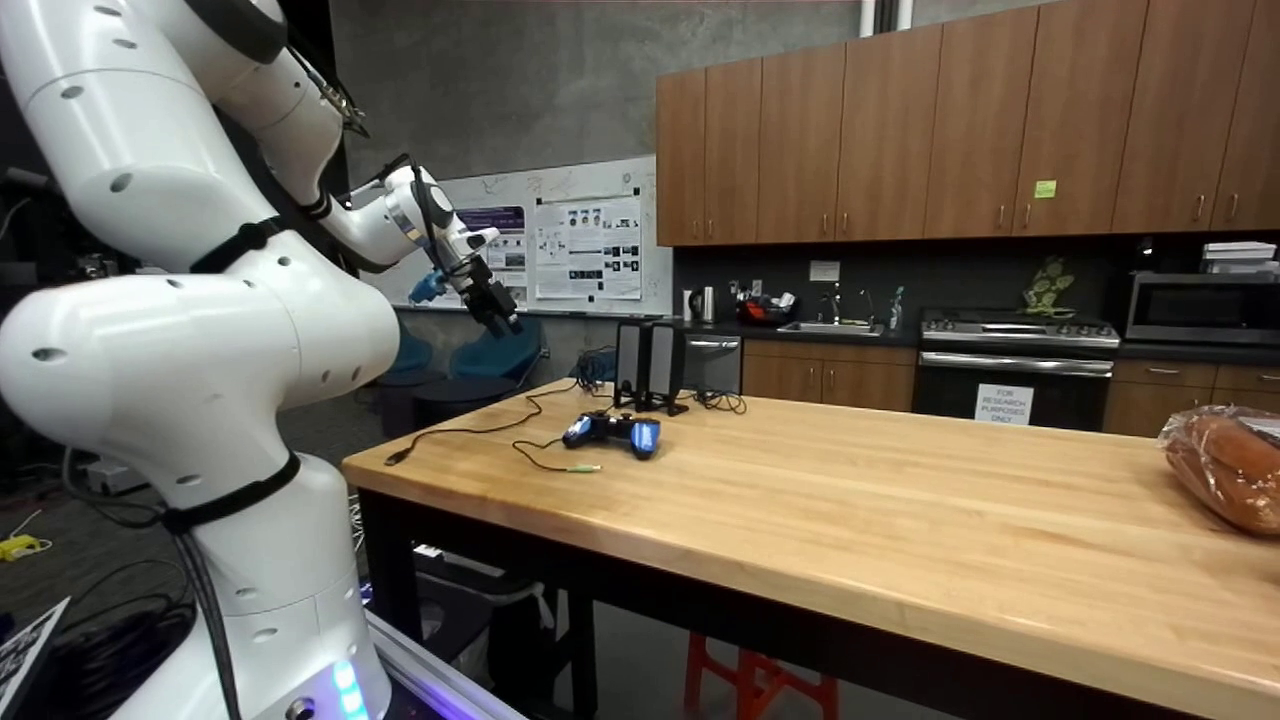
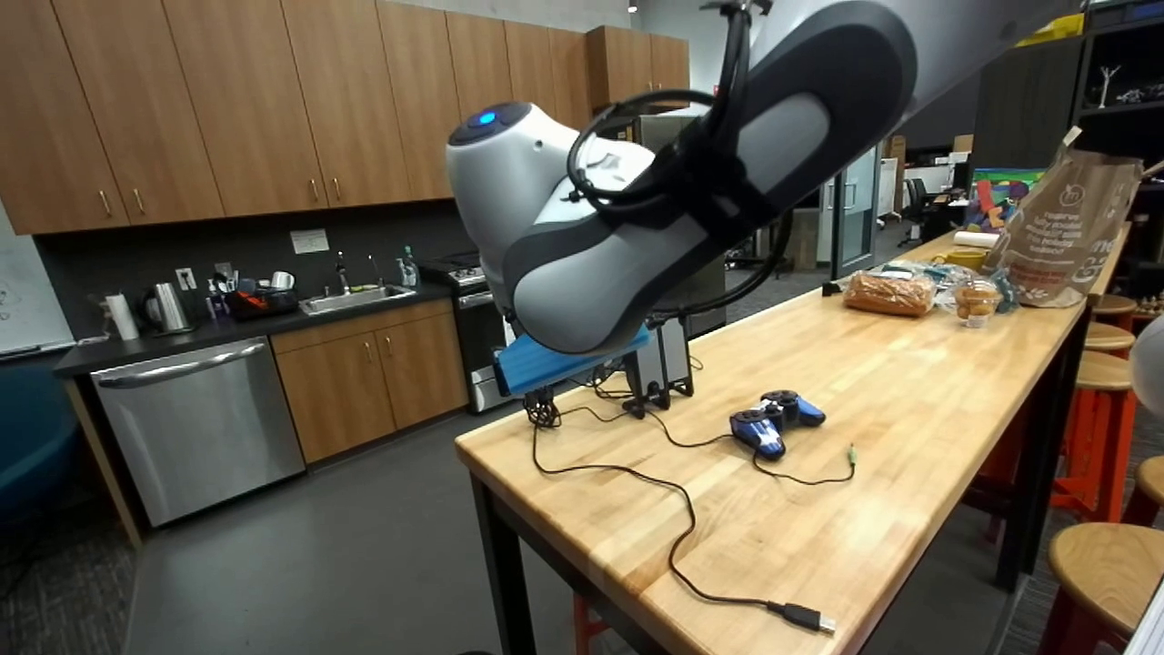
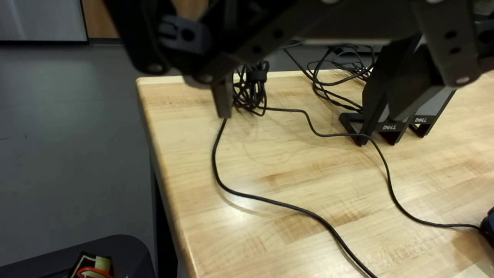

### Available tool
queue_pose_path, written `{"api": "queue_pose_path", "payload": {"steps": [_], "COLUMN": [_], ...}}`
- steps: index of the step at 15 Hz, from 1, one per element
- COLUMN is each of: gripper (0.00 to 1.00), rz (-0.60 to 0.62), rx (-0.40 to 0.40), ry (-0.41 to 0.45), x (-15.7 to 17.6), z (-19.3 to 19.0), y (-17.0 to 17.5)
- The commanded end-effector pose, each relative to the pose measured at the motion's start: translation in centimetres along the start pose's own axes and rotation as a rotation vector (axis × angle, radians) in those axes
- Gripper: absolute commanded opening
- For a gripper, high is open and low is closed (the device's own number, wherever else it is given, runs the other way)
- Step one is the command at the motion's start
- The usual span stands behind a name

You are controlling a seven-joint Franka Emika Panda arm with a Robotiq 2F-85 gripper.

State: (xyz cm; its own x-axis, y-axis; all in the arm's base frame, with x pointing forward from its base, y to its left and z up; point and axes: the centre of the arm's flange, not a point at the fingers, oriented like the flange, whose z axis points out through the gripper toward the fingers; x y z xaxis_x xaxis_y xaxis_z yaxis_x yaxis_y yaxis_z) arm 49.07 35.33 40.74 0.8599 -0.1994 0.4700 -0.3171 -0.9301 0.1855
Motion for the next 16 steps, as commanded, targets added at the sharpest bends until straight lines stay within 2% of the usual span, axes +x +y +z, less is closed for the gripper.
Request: {"api": "queue_pose_path", "payload": {"steps": [1, 3, 6, 10, 14, 15, 16], "gripper": [1.00, 1.00, 1.00, 1.00, 1.00, 1.00, 1.00], "rz": [0.002, 0.001, -0.019, -0.096, -0.117, -0.123, -0.135], "rx": [-0.001, 0.000, -0.022, -0.028, -0.005, 0.001, -0.005], "ry": [-0.006, -0.005, 0.000, -0.040, -0.071, -0.079, -0.079], "x": [0.3, 1.2, 0.6, 0.5, 0.4, 5.4, 6.1], "z": [0.3, 1.0, 1.2, 0.8, -0.5, 1.8, 1.6], "y": [0.2, 1.1, 0.6, -0.2, -0.9, 4.7, 5.4]}}
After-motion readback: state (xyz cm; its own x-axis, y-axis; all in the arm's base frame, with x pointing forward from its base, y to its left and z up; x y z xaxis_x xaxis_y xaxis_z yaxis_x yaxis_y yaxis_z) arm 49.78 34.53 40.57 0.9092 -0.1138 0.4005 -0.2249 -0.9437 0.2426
